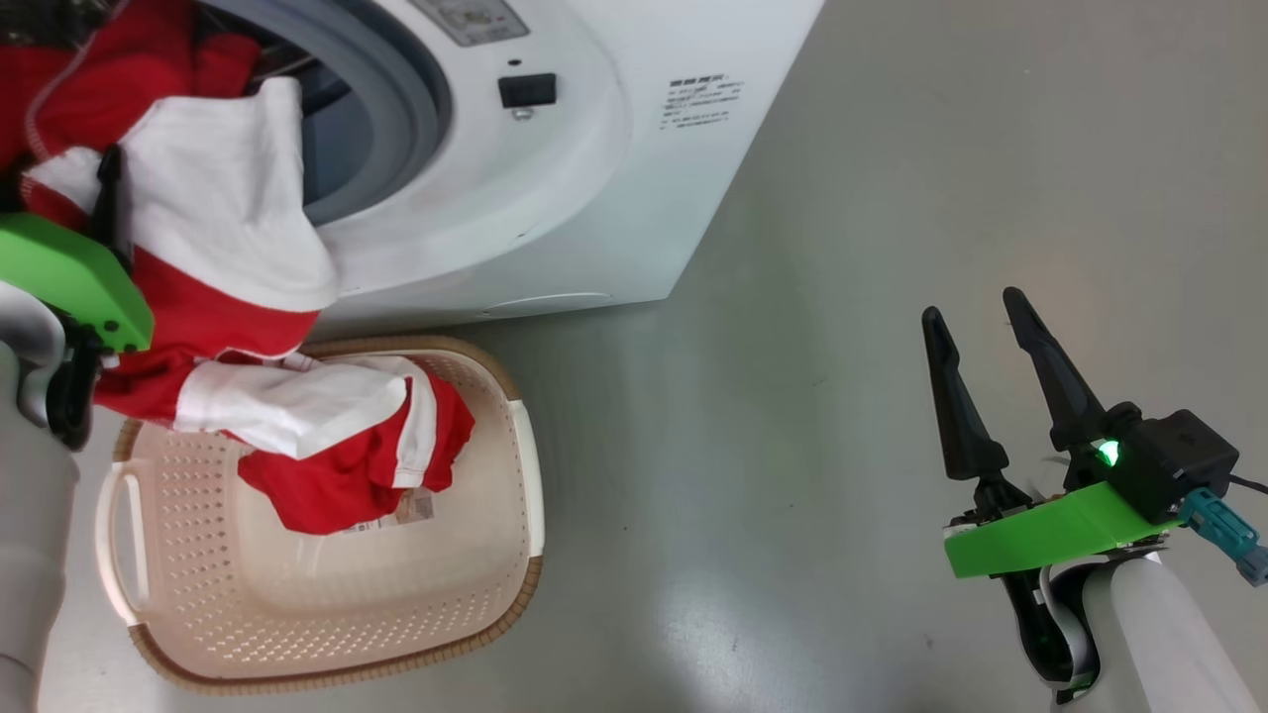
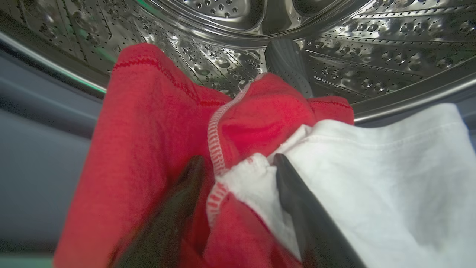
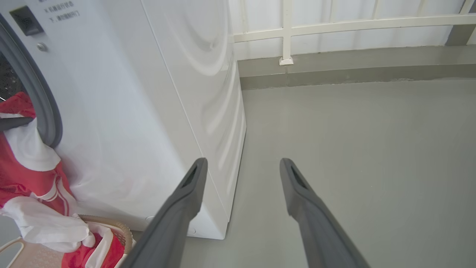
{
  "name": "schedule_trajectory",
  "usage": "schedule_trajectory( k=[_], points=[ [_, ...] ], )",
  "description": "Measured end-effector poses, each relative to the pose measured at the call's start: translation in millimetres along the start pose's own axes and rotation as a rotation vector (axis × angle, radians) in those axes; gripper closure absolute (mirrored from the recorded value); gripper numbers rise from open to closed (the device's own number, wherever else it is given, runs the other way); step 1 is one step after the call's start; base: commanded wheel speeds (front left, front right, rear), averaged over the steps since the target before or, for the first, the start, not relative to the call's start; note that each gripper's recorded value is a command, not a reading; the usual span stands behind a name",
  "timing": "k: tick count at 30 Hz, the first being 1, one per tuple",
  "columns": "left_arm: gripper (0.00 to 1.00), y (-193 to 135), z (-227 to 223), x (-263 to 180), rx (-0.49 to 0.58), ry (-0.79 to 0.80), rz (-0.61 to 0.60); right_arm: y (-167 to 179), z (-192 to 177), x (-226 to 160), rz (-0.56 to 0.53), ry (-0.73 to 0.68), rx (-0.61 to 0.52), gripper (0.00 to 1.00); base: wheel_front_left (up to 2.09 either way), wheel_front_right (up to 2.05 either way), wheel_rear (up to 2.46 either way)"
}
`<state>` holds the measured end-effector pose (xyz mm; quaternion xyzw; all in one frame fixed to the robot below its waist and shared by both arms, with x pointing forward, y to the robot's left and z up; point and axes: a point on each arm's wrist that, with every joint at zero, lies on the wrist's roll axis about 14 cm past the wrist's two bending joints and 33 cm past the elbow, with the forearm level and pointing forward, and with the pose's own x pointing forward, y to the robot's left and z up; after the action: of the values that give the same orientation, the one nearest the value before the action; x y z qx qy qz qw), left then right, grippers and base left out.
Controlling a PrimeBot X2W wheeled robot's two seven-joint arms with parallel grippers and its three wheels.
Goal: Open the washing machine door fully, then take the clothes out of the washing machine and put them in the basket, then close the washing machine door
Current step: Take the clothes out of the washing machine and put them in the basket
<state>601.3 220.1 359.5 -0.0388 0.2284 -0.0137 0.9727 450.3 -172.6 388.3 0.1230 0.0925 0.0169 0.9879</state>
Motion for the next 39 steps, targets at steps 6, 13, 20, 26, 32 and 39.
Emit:
schedule_trajectory(
  k=[6, 13, 20, 26, 32, 39],
  points=[
    [1.00, 1, -6, 0, -0.017, 0.027, 0.002, -2, 2, -2, -0.006, -0.004, -0.003, 0.00, 0.00, 0.00, 0.00],
    [1.00, 0, 0, -3, -0.009, -0.003, -0.006, -1, 5, -2, -0.002, -0.013, -0.001, 0.00, 0.00, 0.00, 0.00],
    [1.00, -2, 11, -11, -0.024, -0.075, -0.017, 3, 9, -3, 0.006, -0.022, 0.001, 0.00, 0.00, 0.00, 0.00],
    [1.00, -4, 31, -21, -0.062, -0.176, -0.042, 6, 10, -2, 0.015, -0.026, 0.004, 0.00, 0.00, 0.00, 0.00],
    [1.00, -4, 33, -43, -0.094, -0.271, -0.046, 9, 13, -2, 0.022, -0.033, 0.005, 0.00, 0.00, 0.00, 0.00],
    [1.00, -5, 13, -75, -0.149, -0.331, -0.001, 9, 9, -4, 0.020, -0.022, 0.008, 0.00, 0.00, 0.00, 0.00]
  ],
)
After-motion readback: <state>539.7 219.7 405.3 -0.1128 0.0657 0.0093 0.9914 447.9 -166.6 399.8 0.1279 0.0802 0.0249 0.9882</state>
